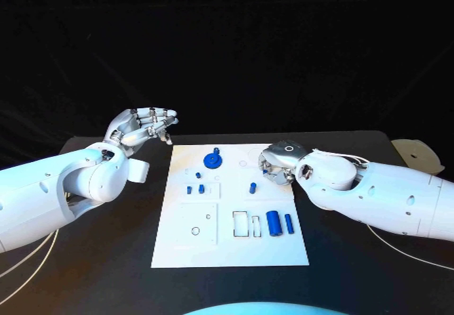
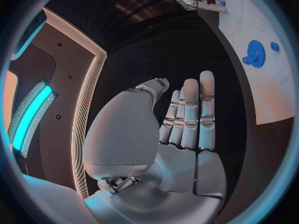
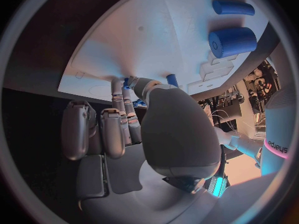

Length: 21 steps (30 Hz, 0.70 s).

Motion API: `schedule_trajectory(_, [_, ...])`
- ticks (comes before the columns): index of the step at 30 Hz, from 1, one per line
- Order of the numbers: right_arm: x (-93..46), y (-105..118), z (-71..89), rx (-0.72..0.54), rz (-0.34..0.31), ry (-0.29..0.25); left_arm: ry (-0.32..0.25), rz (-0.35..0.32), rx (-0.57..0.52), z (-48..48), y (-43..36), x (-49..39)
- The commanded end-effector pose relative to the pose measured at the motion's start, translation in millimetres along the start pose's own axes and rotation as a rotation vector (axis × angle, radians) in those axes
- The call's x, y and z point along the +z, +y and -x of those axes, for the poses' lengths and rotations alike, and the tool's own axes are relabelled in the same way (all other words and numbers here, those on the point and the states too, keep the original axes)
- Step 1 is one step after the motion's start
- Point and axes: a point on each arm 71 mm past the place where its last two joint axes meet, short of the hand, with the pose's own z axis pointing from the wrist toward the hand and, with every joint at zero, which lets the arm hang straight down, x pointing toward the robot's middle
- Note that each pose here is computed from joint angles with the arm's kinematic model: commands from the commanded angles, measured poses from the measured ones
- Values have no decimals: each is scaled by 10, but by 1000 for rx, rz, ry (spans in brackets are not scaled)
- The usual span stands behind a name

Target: Assemble the parts on the task board

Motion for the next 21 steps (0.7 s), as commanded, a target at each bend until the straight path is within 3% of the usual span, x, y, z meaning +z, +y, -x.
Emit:
schedule_trajectory(1, [-10, 62, -115, -4, 19, 56, -4, -6, -9, -9, -12, 2])
schedule_trajectory(21, [-6, 97, -91, -14, 16, 26, 1, 6, -12, -10, -6, -2])
